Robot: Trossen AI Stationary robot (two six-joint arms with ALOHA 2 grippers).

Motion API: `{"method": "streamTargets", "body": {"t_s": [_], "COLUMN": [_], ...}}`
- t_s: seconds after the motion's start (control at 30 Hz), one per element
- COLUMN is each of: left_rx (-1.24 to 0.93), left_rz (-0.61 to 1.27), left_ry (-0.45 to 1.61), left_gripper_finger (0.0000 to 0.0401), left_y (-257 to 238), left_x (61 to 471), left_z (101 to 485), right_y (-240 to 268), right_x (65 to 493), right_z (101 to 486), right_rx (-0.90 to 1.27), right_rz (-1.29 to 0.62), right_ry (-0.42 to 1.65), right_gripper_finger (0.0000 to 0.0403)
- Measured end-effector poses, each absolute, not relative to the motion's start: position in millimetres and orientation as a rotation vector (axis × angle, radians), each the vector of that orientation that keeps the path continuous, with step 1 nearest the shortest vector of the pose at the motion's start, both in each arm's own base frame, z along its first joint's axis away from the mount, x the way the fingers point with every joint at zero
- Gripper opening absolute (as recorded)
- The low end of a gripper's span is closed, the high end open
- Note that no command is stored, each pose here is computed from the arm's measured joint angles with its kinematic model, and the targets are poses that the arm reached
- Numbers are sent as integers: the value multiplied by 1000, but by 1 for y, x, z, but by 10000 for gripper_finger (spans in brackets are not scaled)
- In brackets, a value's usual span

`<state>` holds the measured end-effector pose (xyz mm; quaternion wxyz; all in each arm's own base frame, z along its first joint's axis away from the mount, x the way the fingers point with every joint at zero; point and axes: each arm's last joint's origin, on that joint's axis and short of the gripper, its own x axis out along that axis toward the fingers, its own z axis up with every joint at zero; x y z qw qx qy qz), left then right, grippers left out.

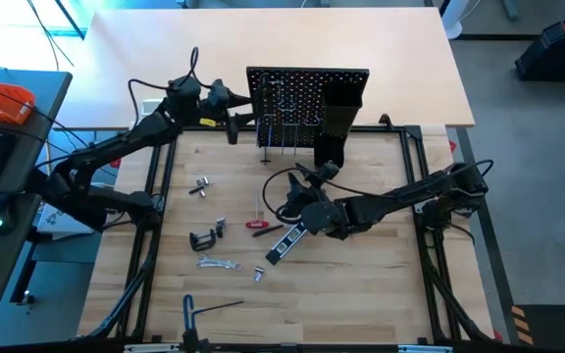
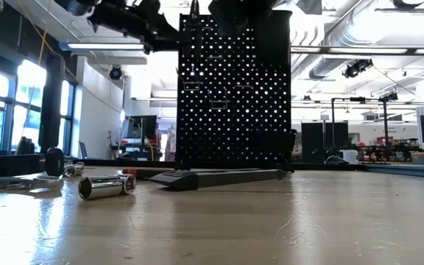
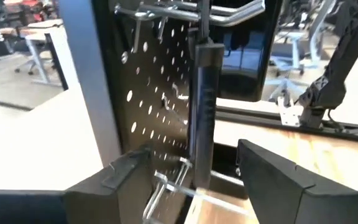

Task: Hang tools onto peg board
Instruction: Put the nut driver into the top black bin on the peg board

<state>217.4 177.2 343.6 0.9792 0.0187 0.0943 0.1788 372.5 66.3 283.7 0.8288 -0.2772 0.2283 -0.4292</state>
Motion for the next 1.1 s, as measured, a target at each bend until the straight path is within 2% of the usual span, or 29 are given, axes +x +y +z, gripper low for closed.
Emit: {"method": "streamTargets", "body": {"t_s": [0.43, 0.67, 0.87, 1.1], "left_rx": [36, 3, -50, -124], "left_rz": [451, 451, 416, 345], "left_ry": [333, 426, 509, 619], "left_gripper_finger": [225, 225, 225, 225], "left_y": [137, 113, 96, 79], "left_x": [171, 148, 134, 127], "left_z": [361, 362, 352, 312], "right_y": [83, 85, 83, 76], "right_x": [364, 354, 351, 353], "right_z": [277, 262, 251, 229], "right_rx": [-627, -554, -408, -249], "right_rz": [-887, -844, -669, -412], "right_ry": [522, 579, 680, 778], "right_gripper_finger": [149, 149, 149, 149]}}
